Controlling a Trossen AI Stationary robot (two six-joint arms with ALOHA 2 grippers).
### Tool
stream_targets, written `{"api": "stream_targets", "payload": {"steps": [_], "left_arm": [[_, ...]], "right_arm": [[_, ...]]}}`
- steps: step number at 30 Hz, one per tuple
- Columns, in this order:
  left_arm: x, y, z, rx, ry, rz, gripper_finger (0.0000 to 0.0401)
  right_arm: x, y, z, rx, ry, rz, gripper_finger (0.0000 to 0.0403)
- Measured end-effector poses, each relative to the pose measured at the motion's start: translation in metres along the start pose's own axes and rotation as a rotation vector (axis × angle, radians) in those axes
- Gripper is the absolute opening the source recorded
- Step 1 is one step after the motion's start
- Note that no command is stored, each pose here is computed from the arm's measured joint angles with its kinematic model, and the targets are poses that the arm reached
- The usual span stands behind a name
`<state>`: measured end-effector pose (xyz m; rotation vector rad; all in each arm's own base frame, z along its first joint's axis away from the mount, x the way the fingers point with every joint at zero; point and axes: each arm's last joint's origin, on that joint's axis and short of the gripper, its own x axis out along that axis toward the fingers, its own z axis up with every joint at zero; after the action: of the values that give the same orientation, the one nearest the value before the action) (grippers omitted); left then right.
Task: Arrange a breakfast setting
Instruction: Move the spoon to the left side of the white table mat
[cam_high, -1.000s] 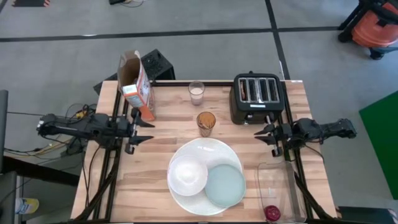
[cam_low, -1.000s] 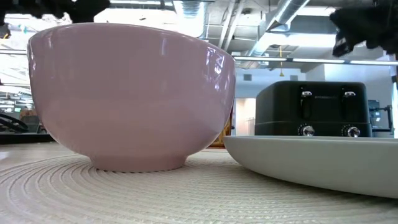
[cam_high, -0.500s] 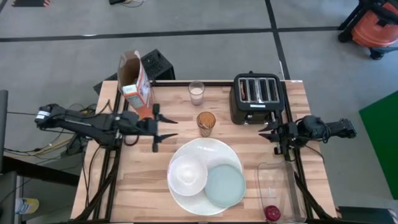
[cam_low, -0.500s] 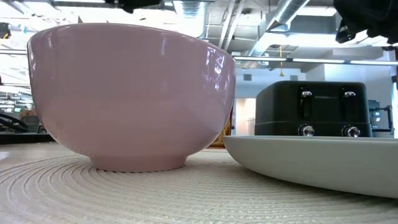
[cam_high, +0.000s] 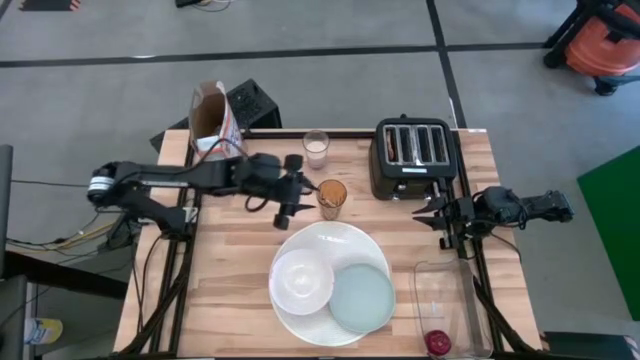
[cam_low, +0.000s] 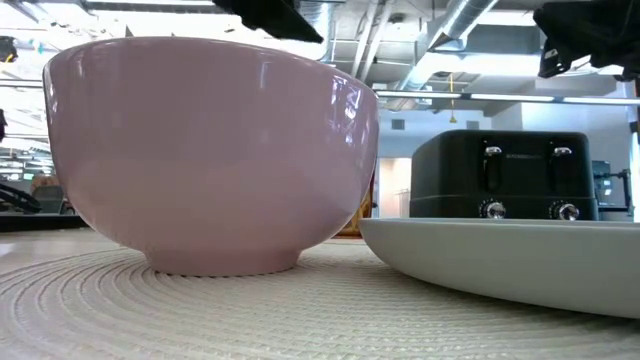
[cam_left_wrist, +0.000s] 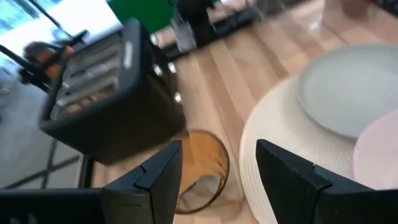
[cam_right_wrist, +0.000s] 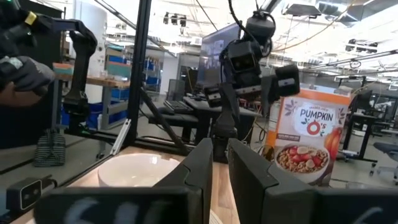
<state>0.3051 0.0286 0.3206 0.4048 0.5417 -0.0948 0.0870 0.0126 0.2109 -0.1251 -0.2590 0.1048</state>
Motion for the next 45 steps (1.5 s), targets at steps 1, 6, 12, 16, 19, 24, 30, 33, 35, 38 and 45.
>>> {"api": "stream_targets", "payload": {"steps": [1,6,12,16,19,24,30,33,35,38,45], "left_arm": [[0.003,0.003,0.000,0.000,0.017,-0.014,0.0192],[0.013,0.014,-0.001,0.036,0.048,-0.070,0.0192],[0.011,0.025,-0.004,0.069,0.083,-0.109,0.0192],[0.010,0.032,-0.007,0.089,0.068,-0.116,0.0192],[0.016,0.036,-0.012,0.083,0.081,-0.123,0.0192],[0.036,0.037,-0.024,0.077,0.115,-0.181,0.0192],[0.050,0.039,-0.028,0.099,0.150,-0.183,0.0192],[0.052,0.039,-0.031,0.102,0.158,-0.193,0.0192],[0.053,0.039,-0.033,0.098,0.174,-0.200,0.0192],[0.053,0.039,-0.032,0.105,0.168,-0.201,0.0192],[0.053,0.039,-0.032,0.127,0.162,-0.200,0.0145]], "right_arm": [[0.000,0.000,0.000,0.001,0.003,0.000,0.0075],[0.000,0.000,-0.003,0.001,0.032,0.005,0.0075],[0.000,0.001,-0.007,0.041,0.073,0.009,0.0075],[0.000,0.001,-0.007,0.052,0.076,0.009,0.0075],[0.000,0.001,-0.007,0.052,0.075,0.009,0.0075],[0.000,0.001,-0.007,0.053,0.076,0.009,0.0075],[0.000,0.001,-0.007,0.052,0.076,0.010,0.0075],[0.000,0.001,-0.007,0.052,0.077,0.010,0.0075],[0.000,0.001,-0.008,0.052,0.084,0.011,0.0075],[0.000,0.001,-0.009,0.052,0.094,0.012,0.0075],[0.000,0.001,-0.009,0.052,0.096,0.012,0.0075]]}}
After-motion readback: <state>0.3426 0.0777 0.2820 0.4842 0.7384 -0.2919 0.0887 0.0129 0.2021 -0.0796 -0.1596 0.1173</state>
